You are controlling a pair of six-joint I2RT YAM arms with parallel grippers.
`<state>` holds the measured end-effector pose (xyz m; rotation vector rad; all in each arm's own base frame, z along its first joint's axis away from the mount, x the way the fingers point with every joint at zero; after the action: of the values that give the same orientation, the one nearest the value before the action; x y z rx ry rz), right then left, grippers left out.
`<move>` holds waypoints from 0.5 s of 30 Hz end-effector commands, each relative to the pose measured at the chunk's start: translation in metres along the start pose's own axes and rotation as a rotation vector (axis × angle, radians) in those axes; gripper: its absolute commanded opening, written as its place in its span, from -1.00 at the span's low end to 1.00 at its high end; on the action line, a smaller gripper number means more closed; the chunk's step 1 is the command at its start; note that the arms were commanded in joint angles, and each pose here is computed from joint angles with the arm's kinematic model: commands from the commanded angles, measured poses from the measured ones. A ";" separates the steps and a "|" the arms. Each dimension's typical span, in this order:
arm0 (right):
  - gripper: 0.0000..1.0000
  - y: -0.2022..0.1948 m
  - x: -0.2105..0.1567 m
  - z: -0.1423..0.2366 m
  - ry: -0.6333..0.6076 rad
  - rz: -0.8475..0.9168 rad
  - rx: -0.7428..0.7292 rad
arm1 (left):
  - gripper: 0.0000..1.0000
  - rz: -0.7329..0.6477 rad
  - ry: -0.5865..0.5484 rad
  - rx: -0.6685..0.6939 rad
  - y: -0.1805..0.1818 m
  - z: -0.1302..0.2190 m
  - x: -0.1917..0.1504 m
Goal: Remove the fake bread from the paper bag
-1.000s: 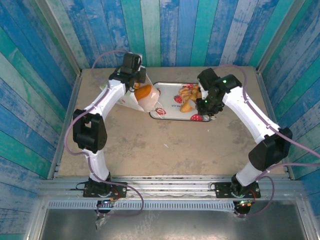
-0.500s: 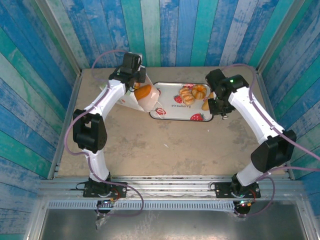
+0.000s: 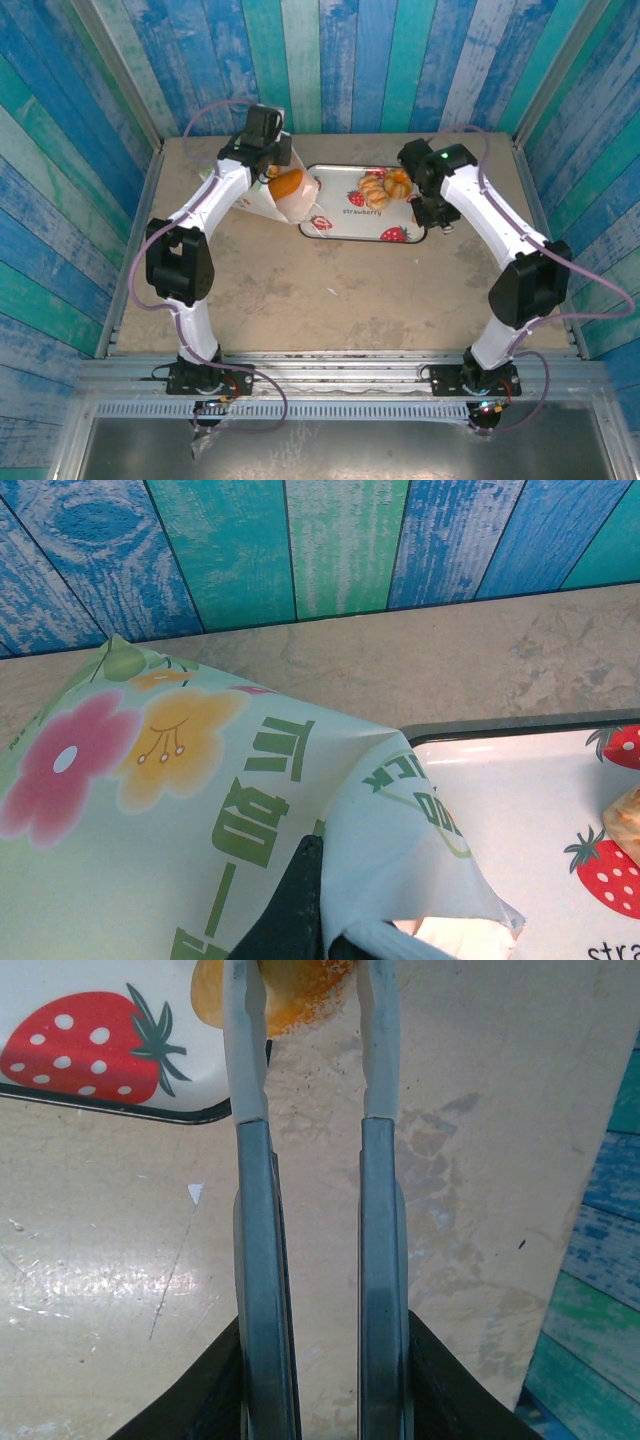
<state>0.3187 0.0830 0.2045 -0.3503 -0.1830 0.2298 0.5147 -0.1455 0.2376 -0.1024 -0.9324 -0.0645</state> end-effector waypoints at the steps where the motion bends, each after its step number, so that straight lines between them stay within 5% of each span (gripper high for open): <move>1: -0.69 -0.004 0.003 0.004 0.007 0.037 -0.085 | -1.00 0.022 -0.080 -0.001 0.002 0.033 0.029; 15: -0.59 0.028 0.009 -0.006 0.083 0.191 -0.223 | -1.00 0.019 -0.082 0.005 0.003 0.031 0.029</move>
<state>0.3253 0.1099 0.1864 -0.5210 -0.1116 0.3670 0.5148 -0.1454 0.2377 -0.1016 -0.9329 -0.0645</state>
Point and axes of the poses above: each hand's point on the last joint's axis, 136 mm out from that joint toward the fingers, its own z axis back along the fingers, its own y axis along the line the jaws close on, x = y × z, the point moved 2 cm from there along z, back along the fingers, and after that the axes turned 4 degrees about z, right-handed, at the moved point
